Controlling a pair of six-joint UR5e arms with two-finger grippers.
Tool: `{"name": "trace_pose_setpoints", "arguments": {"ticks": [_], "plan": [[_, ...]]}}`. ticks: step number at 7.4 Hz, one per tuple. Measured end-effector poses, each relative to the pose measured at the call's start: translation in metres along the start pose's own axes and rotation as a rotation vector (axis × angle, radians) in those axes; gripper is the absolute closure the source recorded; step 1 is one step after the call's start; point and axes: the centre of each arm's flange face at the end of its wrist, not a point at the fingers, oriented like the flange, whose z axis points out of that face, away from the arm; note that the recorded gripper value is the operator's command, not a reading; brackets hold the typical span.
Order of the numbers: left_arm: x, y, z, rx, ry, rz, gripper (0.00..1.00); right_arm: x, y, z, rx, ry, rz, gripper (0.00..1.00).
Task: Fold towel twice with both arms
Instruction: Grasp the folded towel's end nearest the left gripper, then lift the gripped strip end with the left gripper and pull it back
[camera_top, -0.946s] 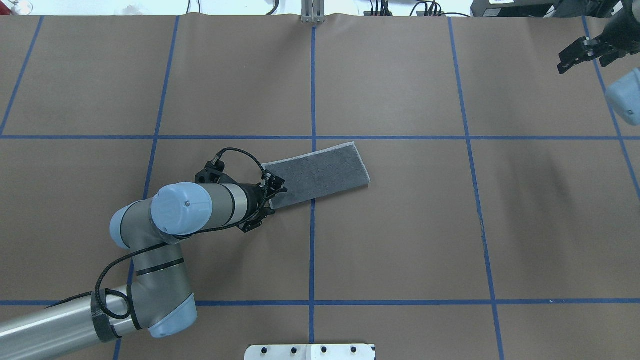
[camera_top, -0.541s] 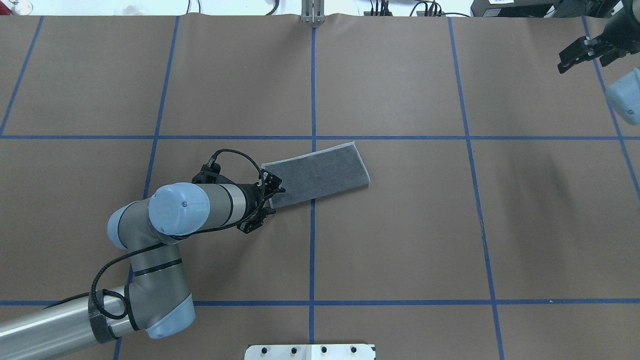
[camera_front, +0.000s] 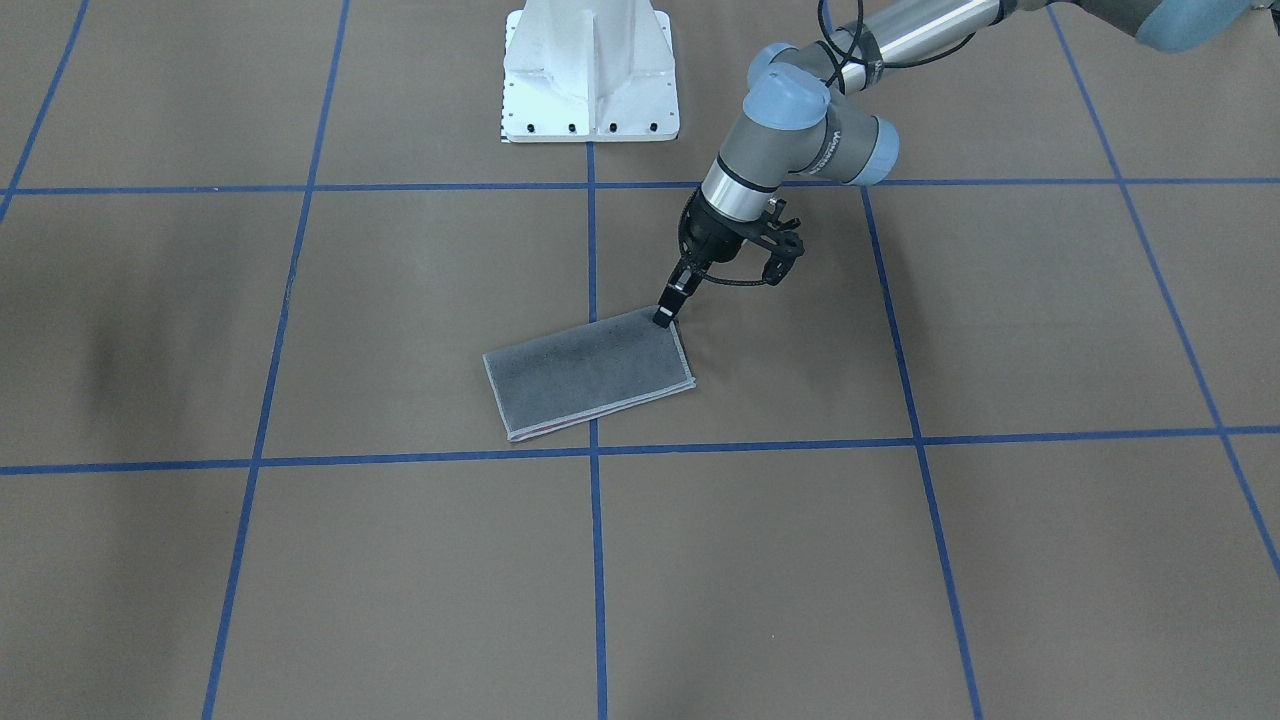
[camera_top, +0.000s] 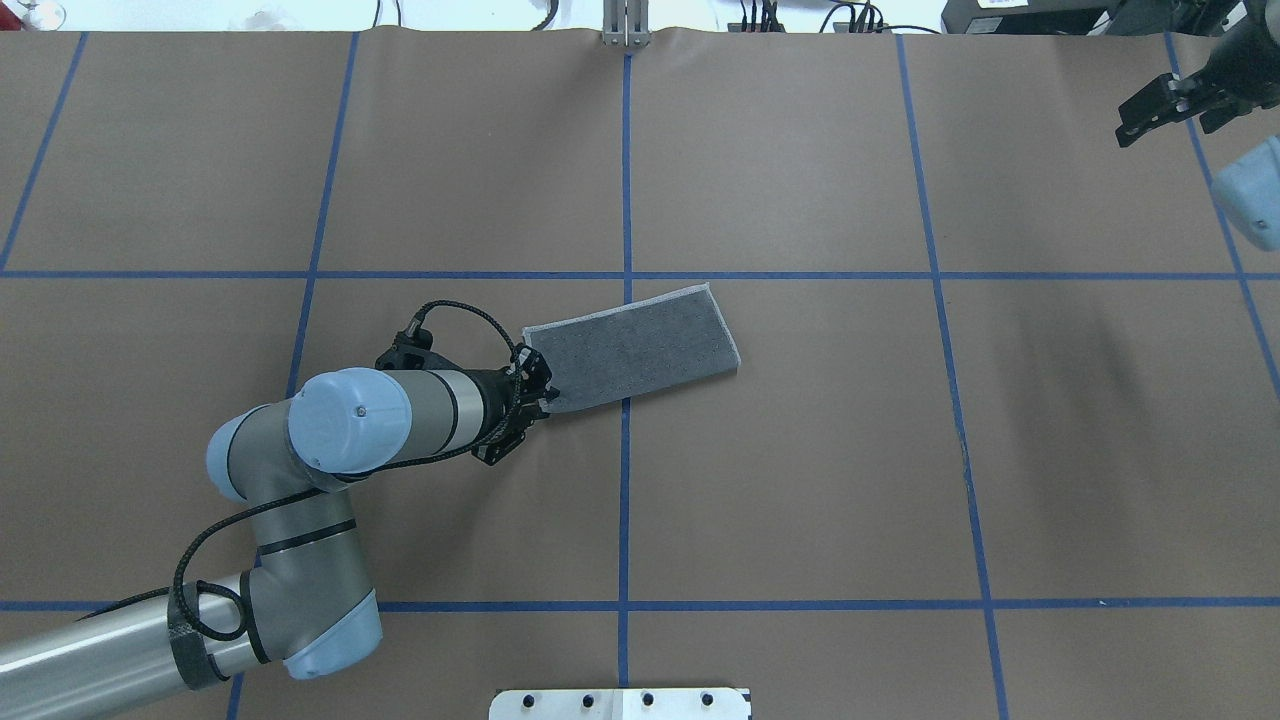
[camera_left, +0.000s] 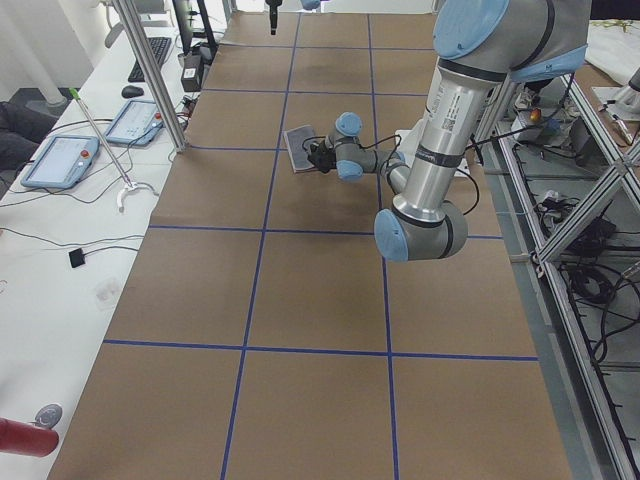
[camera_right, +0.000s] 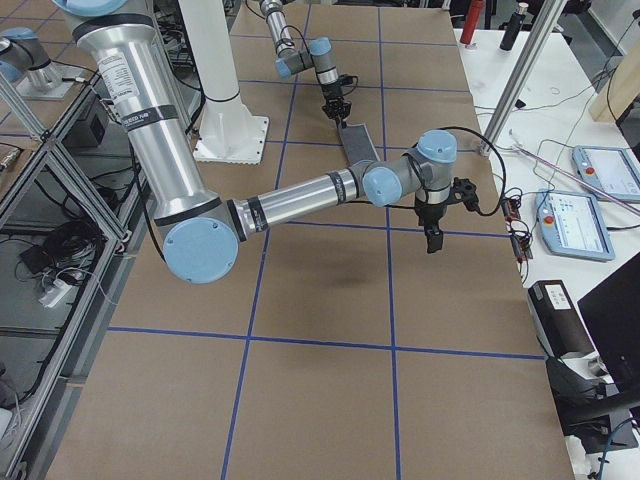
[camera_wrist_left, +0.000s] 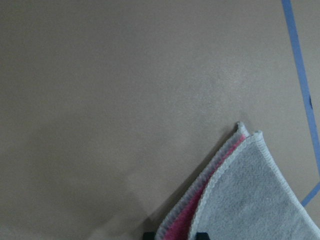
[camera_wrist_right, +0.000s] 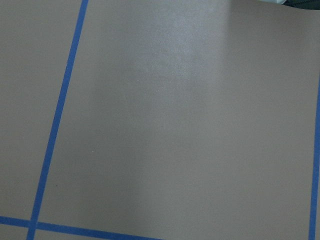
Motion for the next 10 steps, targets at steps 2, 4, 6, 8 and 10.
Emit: {"name": "trace_pose_setpoints", "arguments": {"ticks": [2, 4, 6, 8, 10], "plan": [[0.001, 0.001, -0.001, -0.002, 0.002, 0.004, 1.00, 0.000, 0.000, 0.000, 0.000, 0.000, 0.000, 0.00], [0.002, 0.000, -0.002, -0.003, 0.004, 0.011, 1.00, 0.001, 0.001, 0.001, 0.000, 0.000, 0.000, 0.00], [0.005, -0.008, -0.010, -0.003, 0.008, 0.073, 1.00, 0.004, 0.003, 0.002, -0.004, 0.002, 0.004, 0.00], [0.007, -0.030, -0.029, 0.007, 0.019, 0.222, 1.00, 0.022, 0.013, 0.004, -0.016, -0.002, 0.014, 0.00], [0.023, -0.056, -0.045, 0.005, 0.018, 0.326, 1.00, 0.075, 0.039, 0.002, -0.039, -0.018, -0.012, 0.00]]}}
